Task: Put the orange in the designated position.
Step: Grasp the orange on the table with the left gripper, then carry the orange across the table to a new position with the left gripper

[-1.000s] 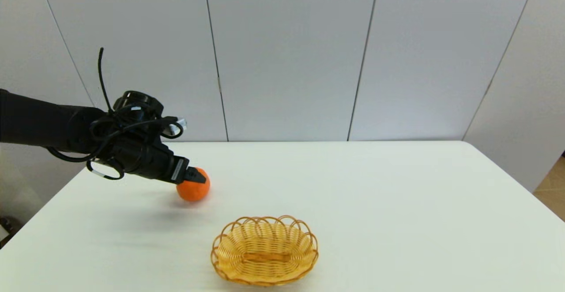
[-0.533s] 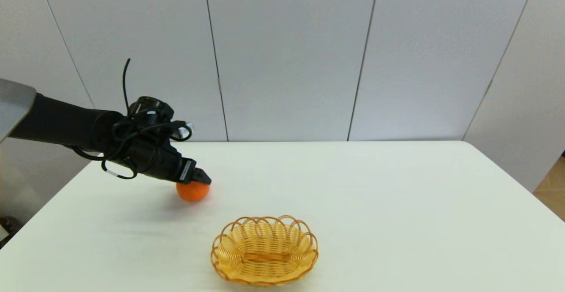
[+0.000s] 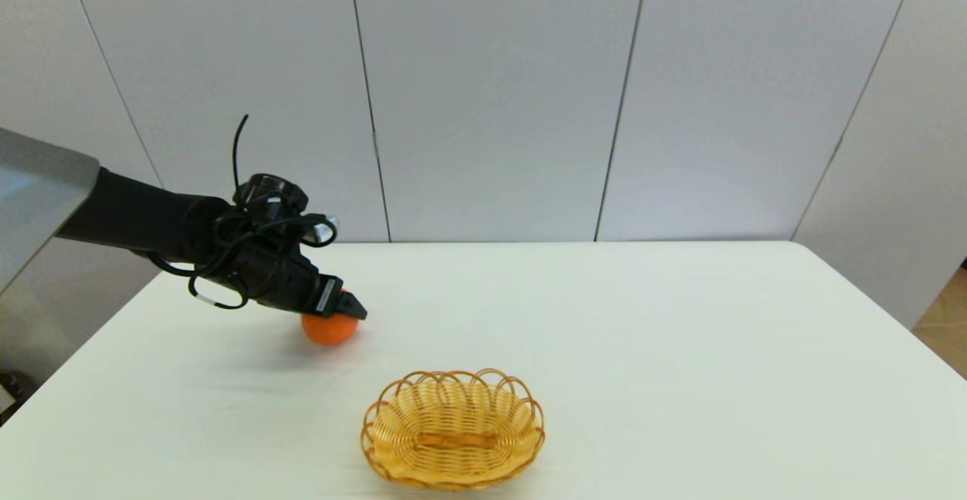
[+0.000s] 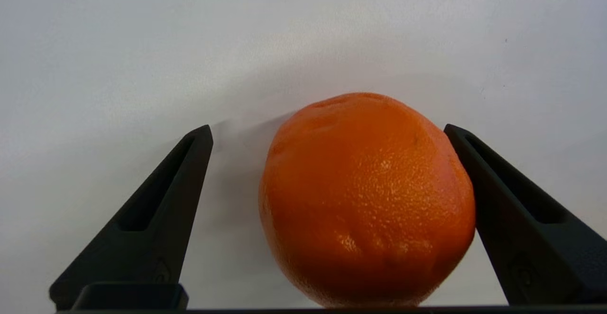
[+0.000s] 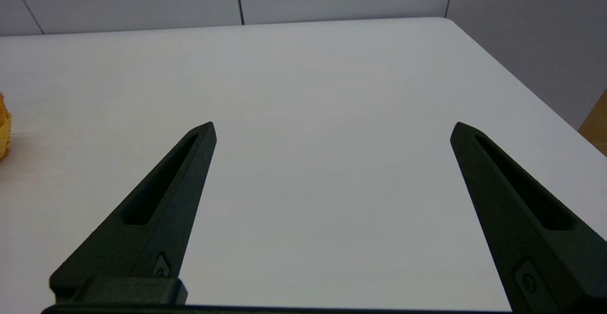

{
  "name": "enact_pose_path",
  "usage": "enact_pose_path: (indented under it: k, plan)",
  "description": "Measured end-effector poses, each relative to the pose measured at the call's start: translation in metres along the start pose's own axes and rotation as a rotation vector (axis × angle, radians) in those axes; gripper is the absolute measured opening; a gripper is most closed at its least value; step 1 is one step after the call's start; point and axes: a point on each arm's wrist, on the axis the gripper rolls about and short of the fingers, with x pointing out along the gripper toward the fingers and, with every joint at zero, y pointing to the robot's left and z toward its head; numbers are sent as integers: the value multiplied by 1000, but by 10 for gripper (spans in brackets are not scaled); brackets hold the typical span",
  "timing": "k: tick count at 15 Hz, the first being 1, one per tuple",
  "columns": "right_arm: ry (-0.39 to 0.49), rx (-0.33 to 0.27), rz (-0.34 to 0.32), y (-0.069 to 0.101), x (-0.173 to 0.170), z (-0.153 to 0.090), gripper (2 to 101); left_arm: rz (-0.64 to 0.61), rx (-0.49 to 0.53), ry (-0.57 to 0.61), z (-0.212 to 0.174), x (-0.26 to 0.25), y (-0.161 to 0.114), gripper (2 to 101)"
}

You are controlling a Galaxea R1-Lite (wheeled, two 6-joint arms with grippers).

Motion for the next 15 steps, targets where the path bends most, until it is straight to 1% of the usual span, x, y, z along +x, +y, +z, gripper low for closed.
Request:
enact_pose_path:
  k: [1,2,3,4,7,10,12,15]
  plan:
    - [0,0,0,0,0,0,980,1,1,-15,2,0,0,908]
    - [1,0,0,0,0,0,980,1,-3,-19,2,1,0,801]
    - [0,0,0,0,0,0,980,1,-4,-16,2,0,0,719]
    - [0,0,0,0,0,0,980,1,-3,-17,2,0,0,676]
    - [1,0,0,0,0,0,980,2,12,-59,9,-9,-4,654]
    - [1,0,0,0,0,0,980,-6,63,-175,35,-31,-19,651]
    - [0,0,0,0,0,0,980,-25,115,-274,57,-49,-38,650]
    - [0,0,0,0,0,0,980,-87,206,-413,85,-75,-81,649]
